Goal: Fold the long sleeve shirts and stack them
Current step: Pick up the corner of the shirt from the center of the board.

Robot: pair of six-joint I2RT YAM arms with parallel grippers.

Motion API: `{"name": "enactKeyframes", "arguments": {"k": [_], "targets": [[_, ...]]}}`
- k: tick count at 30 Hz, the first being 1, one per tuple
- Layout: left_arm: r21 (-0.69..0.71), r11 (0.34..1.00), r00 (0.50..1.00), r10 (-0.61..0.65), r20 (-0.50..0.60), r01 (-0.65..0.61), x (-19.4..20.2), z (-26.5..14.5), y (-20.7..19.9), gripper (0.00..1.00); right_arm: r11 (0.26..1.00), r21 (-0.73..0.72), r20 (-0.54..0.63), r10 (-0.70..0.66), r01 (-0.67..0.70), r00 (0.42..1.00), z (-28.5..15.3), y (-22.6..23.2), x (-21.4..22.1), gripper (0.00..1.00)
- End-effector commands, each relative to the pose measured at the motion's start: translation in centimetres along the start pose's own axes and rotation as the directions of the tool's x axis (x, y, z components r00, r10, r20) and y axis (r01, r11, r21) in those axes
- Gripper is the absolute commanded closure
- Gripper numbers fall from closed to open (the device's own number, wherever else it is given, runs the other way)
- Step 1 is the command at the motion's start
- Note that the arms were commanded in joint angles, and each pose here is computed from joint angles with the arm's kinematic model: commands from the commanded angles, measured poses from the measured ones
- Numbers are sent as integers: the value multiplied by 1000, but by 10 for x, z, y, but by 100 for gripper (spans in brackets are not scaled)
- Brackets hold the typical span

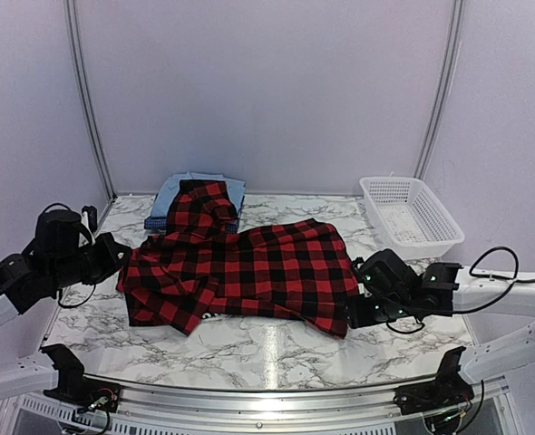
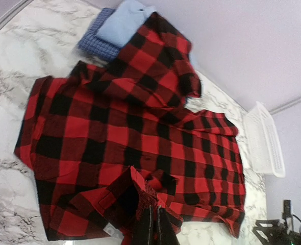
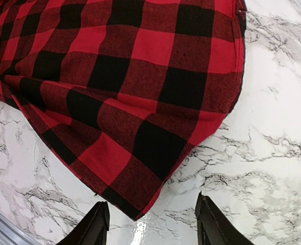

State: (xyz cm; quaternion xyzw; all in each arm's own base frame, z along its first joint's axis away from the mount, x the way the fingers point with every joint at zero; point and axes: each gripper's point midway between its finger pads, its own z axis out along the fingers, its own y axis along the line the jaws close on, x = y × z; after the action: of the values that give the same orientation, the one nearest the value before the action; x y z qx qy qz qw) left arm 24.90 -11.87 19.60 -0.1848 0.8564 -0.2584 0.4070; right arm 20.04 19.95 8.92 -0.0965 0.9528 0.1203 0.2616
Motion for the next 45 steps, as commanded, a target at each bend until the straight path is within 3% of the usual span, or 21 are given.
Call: {"name": "enactKeyframes", "arguments": {"k": [1, 16, 22, 27, 29, 37, 45], "targets": [[172, 973, 977, 177, -121, -155, 9, -30, -39, 100, 999, 18, -36, 48, -47, 998, 2, -9, 22, 48], [540, 830, 897, 338, -286, -141, 44, -92, -104, 100, 983, -93, -62, 156, -162, 986, 27, 15, 39, 49], [620, 779, 835, 400, -378, -93, 69, -114, -117, 100, 987, -31, -86, 158, -161, 984, 41, 8, 49, 64], [655, 751, 752, 477, -455, -80, 97, -127, -121, 100, 989, 30, -86, 144, -142, 986, 38, -4, 51, 93], [662, 746, 714, 503, -487, -74, 107, -133, -120, 100, 991, 62, -78, 126, -121, 989, 31, -11, 48, 100], [709, 705, 546, 590, -595, 12, 132, -185, -120, 100, 981, 176, -113, 103, -82, 988, 15, -43, 59, 100], [722, 691, 509, 611, -606, 29, 127, -218, -114, 100, 983, 148, -129, 129, -109, 983, 8, -45, 63, 100]]}}
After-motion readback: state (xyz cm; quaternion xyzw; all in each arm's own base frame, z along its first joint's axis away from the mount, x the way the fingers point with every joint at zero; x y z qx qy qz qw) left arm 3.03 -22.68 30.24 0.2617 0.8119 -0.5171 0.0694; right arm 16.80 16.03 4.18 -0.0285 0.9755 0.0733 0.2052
